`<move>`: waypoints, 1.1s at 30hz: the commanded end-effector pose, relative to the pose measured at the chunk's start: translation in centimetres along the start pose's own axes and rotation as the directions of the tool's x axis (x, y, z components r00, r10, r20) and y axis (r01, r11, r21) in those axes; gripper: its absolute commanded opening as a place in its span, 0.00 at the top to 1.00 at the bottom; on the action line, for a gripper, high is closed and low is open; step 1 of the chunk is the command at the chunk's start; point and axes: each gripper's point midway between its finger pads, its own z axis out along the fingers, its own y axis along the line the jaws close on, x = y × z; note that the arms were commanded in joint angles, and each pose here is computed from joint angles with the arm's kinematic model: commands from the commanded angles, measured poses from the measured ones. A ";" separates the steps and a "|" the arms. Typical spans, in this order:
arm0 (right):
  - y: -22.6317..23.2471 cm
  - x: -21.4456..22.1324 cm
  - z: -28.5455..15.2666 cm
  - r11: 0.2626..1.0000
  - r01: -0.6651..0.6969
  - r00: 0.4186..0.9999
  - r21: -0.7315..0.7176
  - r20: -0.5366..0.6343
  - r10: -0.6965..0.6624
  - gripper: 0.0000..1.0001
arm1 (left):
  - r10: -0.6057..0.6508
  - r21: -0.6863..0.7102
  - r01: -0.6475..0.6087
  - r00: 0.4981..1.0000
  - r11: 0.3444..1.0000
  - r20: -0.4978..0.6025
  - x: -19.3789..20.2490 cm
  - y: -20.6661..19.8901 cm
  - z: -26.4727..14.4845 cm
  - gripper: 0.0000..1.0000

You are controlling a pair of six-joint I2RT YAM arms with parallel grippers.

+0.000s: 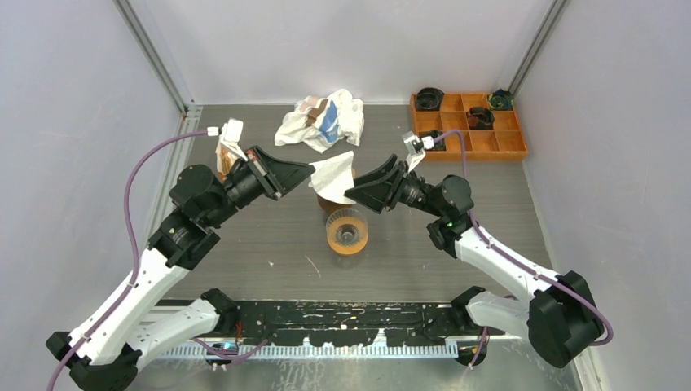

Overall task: Place the coffee filter in the dripper
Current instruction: Place the coffee filter in the coffee dripper.

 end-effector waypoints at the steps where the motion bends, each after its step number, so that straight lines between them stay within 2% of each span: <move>1: -0.1 -0.8 0.2 1.000 0.017 0.999 0.007 0.038 -0.018 0.40 | -0.006 0.127 -0.002 0.998 0.992 0.064 -1.6 -3.3 -1.0 1.00; 10: 0.8 -1.1 0.3 0.999 0.034 0.999 -0.041 0.044 -0.032 0.38 | -0.030 0.155 0.025 0.999 0.988 0.034 -1.1 -3.6 -0.6 1.00; 24: 0.4 -1.0 0.7 0.996 0.067 0.997 -0.065 0.052 -0.063 0.21 | -0.075 0.217 0.078 0.997 0.973 -0.019 -0.4 -4.6 0.2 1.00; 33: 3.4 -1.9 0.3 0.974 0.127 0.990 -0.187 0.084 -0.113 0.23 | -0.081 0.215 0.086 0.996 0.973 -0.033 -0.1 -4.3 0.5 1.00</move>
